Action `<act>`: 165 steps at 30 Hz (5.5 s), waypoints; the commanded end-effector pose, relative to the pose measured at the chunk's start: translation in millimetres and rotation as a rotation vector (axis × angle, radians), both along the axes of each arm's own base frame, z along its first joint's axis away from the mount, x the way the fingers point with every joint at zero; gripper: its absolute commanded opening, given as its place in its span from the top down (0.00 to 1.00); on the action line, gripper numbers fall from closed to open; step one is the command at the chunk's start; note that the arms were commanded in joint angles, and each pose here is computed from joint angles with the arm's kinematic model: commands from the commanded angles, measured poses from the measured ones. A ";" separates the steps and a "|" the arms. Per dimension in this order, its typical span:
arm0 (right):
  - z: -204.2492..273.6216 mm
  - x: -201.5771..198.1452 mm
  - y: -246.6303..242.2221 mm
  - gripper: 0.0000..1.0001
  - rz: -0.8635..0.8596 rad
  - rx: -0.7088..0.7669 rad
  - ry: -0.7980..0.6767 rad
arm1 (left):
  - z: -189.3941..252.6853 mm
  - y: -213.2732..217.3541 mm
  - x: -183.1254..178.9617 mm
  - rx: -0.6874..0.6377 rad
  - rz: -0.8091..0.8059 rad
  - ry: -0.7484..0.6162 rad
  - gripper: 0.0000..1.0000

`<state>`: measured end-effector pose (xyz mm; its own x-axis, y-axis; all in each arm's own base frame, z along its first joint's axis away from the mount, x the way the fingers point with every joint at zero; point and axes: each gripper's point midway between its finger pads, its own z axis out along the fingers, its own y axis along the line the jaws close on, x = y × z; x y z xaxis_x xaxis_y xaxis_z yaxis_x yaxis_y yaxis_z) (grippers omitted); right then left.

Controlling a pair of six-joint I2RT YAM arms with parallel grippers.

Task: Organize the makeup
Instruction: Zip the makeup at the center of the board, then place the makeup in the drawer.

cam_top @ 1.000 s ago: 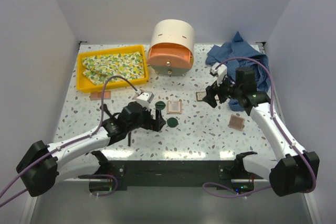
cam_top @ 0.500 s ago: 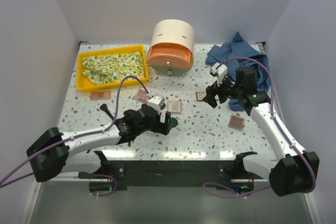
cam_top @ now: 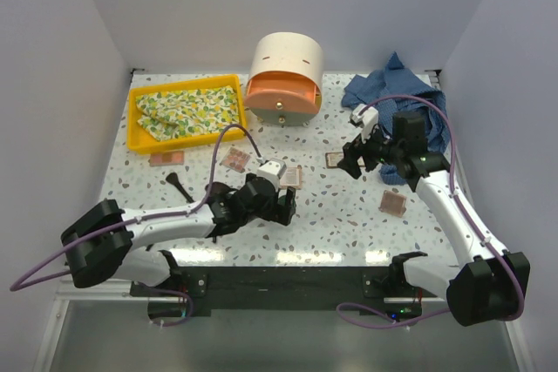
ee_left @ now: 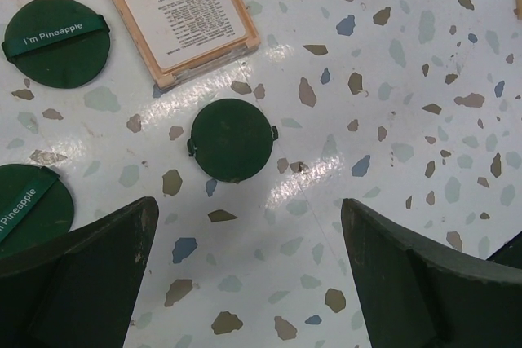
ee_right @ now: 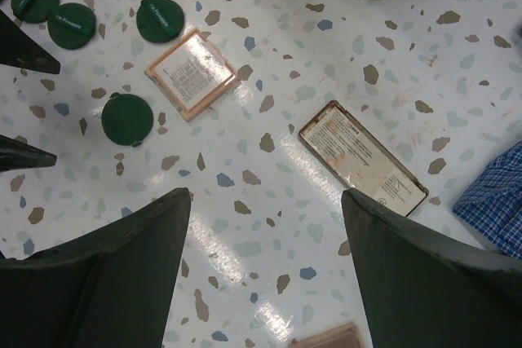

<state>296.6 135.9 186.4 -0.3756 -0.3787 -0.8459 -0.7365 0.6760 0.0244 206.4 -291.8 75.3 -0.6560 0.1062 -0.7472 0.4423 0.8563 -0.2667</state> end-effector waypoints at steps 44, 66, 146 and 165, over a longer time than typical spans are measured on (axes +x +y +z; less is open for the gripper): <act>11.0 3.3 -2.6 0.20 0.005 0.015 -0.053 | -40.9 -34.2 119.5 0.190 0.444 0.049 0.05; 12.1 3.0 -2.7 0.20 0.007 0.018 -0.054 | -55.2 -31.1 117.2 0.231 0.409 0.041 0.33; 11.5 3.3 -4.1 0.20 0.006 0.025 -0.049 | 284.1 10.4 164.4 -0.270 -0.006 -0.562 0.81; 10.8 3.2 -4.2 0.20 0.007 0.023 -0.047 | 292.1 8.5 190.1 -0.281 -0.002 -0.568 0.81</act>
